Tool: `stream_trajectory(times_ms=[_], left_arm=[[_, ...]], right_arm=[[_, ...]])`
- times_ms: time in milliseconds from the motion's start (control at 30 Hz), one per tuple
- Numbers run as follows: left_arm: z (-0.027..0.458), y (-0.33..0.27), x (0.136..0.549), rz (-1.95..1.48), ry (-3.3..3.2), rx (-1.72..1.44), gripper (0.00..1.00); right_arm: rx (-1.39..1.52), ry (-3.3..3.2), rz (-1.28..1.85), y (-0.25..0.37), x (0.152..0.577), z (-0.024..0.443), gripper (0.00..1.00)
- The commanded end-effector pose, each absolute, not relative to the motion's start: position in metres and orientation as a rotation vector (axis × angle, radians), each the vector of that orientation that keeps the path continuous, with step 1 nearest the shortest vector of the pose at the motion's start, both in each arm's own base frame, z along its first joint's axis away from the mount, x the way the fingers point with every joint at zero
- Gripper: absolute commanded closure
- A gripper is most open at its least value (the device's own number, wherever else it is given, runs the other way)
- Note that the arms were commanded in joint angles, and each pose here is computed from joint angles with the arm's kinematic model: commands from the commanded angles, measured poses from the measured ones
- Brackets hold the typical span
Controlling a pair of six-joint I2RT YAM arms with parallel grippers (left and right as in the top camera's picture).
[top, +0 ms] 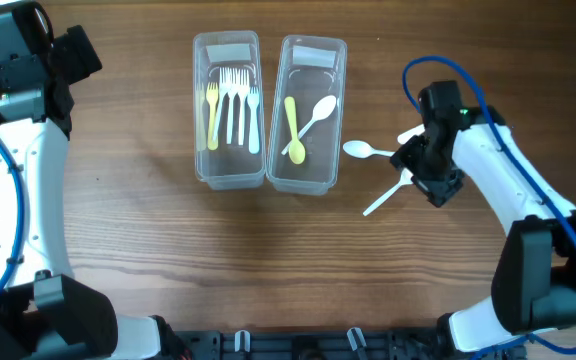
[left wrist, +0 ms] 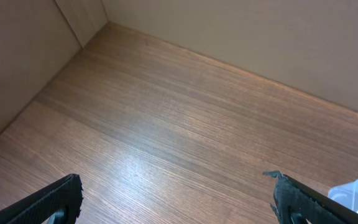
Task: Pack container
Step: 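Lower the right gripper onto a white spoon and grasp it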
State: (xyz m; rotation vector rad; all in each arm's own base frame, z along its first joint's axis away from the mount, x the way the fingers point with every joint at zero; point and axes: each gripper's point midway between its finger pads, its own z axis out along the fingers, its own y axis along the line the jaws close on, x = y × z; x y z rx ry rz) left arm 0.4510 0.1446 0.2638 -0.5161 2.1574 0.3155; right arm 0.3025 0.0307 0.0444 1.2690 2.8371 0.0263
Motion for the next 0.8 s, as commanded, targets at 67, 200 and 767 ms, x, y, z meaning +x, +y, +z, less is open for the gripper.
stream_trajectory(times_ms=[67,200,767], left_arm=[[0.27,0.146,0.452,0.311,2.139,-0.527,0.0],[0.27,0.146,0.452,0.311,2.139,-0.527,0.0],[0.27,0.146,0.452,0.311,2.139,-0.527,0.0]], right_arm=[[1.318,2.768,0.05,0.042,0.3,0.023,0.26],[1.412,2.716,0.063,0.048,0.292,0.006,0.27],[1.429,2.674,0.092,0.047,0.291,-0.01,0.82]])
